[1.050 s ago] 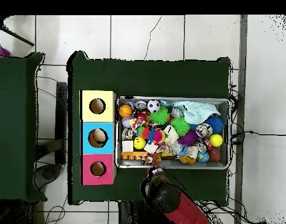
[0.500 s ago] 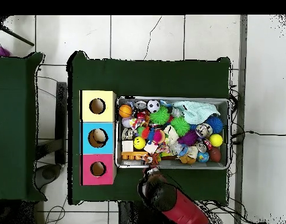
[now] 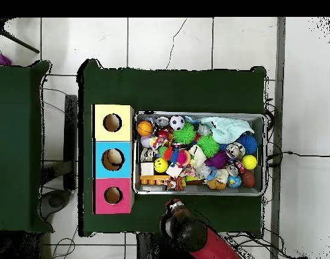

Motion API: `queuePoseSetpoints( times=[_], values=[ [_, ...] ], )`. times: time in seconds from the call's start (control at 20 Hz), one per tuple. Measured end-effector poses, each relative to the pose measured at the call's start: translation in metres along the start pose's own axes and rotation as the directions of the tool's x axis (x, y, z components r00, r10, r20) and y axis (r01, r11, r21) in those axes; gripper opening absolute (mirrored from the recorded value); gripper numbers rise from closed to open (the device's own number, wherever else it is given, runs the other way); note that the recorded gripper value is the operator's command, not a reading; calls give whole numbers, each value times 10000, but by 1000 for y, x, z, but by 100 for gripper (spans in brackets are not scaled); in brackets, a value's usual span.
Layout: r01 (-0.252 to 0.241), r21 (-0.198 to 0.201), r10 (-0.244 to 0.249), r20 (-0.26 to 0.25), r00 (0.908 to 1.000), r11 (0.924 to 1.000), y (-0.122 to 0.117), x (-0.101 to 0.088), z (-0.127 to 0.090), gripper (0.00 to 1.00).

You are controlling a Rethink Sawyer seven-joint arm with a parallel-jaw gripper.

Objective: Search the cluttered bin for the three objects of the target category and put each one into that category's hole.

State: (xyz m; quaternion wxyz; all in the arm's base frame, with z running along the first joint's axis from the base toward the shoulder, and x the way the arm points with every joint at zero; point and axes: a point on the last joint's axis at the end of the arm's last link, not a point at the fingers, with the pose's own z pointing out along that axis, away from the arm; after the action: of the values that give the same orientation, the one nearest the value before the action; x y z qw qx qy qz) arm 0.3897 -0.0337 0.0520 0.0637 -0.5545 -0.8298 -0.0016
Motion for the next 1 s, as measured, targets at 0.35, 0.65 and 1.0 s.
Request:
queuePoseSetpoints(
  times=[0.35,0.65,1.0],
  values=[
    [212,57,-212,-33,9998,9998,5,6,5,100],
    [236,47,-236,-14,9997,9997,13,-3,15,100],
    [241,-133,-238,202,9995,9996,30,-22,24,100]
  ],
)
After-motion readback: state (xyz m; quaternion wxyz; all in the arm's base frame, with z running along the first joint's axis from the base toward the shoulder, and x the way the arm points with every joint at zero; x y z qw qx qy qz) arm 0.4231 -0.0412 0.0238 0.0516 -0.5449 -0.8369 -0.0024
